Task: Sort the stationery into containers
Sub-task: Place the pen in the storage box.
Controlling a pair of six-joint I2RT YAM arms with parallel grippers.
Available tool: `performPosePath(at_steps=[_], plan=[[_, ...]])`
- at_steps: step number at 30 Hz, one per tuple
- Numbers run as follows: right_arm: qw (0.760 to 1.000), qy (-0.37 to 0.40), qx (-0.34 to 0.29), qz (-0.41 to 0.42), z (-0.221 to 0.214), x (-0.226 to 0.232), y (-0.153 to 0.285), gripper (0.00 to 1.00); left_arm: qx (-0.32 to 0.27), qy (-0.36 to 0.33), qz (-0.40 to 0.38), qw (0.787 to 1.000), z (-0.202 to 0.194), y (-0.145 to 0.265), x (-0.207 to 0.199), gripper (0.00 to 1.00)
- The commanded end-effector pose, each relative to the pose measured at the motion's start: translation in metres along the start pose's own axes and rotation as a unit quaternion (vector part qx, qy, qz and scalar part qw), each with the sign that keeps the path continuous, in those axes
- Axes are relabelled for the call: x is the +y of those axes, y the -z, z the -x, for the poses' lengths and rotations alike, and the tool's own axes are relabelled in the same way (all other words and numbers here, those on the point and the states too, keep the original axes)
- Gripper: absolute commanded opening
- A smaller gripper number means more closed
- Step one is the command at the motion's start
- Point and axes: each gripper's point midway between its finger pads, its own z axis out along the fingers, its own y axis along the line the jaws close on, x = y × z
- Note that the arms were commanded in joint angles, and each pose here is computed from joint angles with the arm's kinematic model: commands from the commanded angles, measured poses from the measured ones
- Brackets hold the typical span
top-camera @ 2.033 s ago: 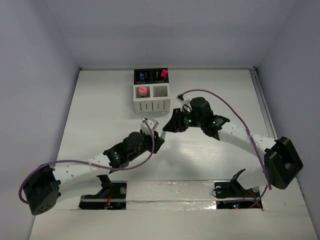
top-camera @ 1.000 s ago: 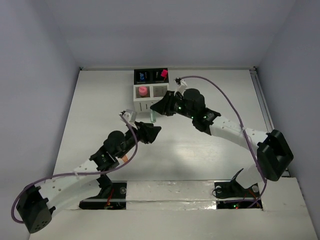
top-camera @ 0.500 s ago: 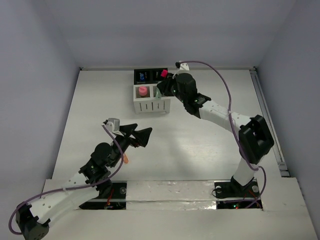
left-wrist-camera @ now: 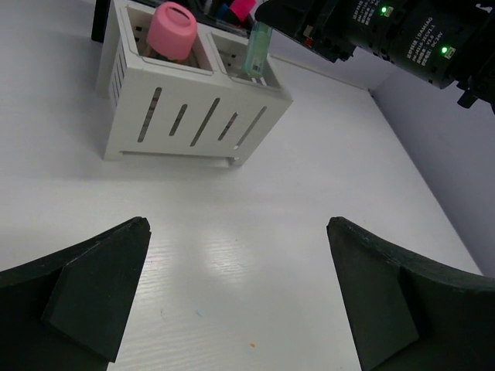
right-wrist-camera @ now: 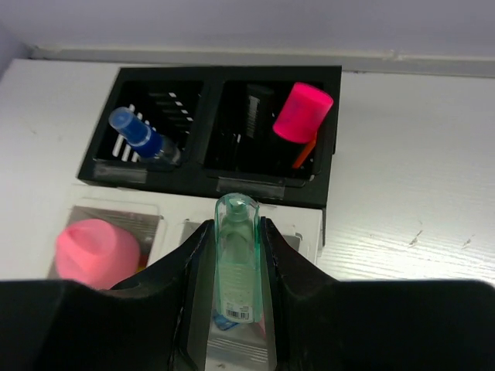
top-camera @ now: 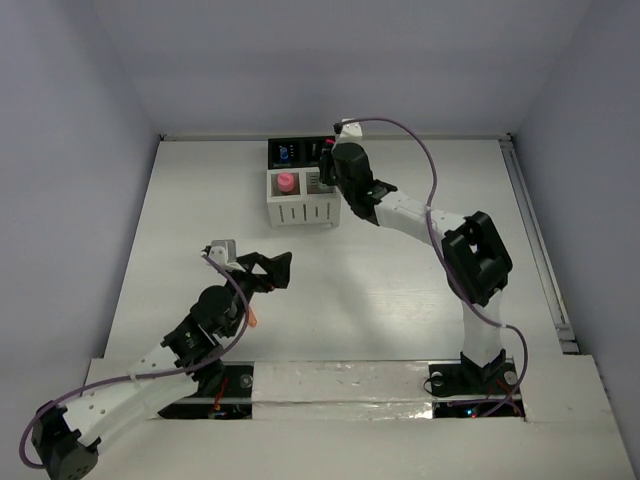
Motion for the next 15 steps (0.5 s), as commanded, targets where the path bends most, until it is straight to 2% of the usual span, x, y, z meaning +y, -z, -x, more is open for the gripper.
performPosePath(at_steps=[1, 3, 5, 6, 7, 10, 13, 15], plan=[[0.999, 0.008, -0.049, -0.013, 0.033, 0.000, -0.007, 0.00, -0.009, 0.002, 0.004, 1.000, 0.004, -0.005, -0.001, 0.99], [0.999, 0.004, -0.043, -0.008, 0.027, 0.001, -0.006, 0.02, -0.006, 0.002, 0.000, 1.000, 0.003, -0.007, -0.004, 0.99], [0.999, 0.004, -0.039, 0.008, 0.023, 0.003, 0.001, 0.16, -0.003, -0.001, 0.002, 1.000, 0.001, -0.008, -0.004, 0.99], [0.999, -0.001, -0.042, 0.014, 0.025, 0.005, 0.003, 0.25, -0.001, -0.002, 0.002, 1.000, 0.000, -0.009, -0.003, 0.99], [0.999, -0.001, -0.037, 0.025, 0.024, 0.008, 0.006, 0.44, -0.002, 0.000, 0.001, 1.000, 0.000, -0.009, -0.004, 0.99], [0.999, -0.003, -0.025, 0.032, 0.029, 0.011, 0.015, 0.67, 0.000, 0.001, -0.003, 1.000, -0.001, -0.010, -0.006, 0.99], [0.999, -0.006, -0.016, 0.049, 0.036, 0.015, 0.029, 0.74, 0.002, 0.008, -0.008, 1.000, 0.000, -0.011, -0.010, 0.99], [0.998, -0.014, -0.013, 0.065, 0.037, 0.018, 0.039, 0.74, 0.000, 0.014, -0.010, 1.000, 0.004, -0.010, -0.013, 0.99]])
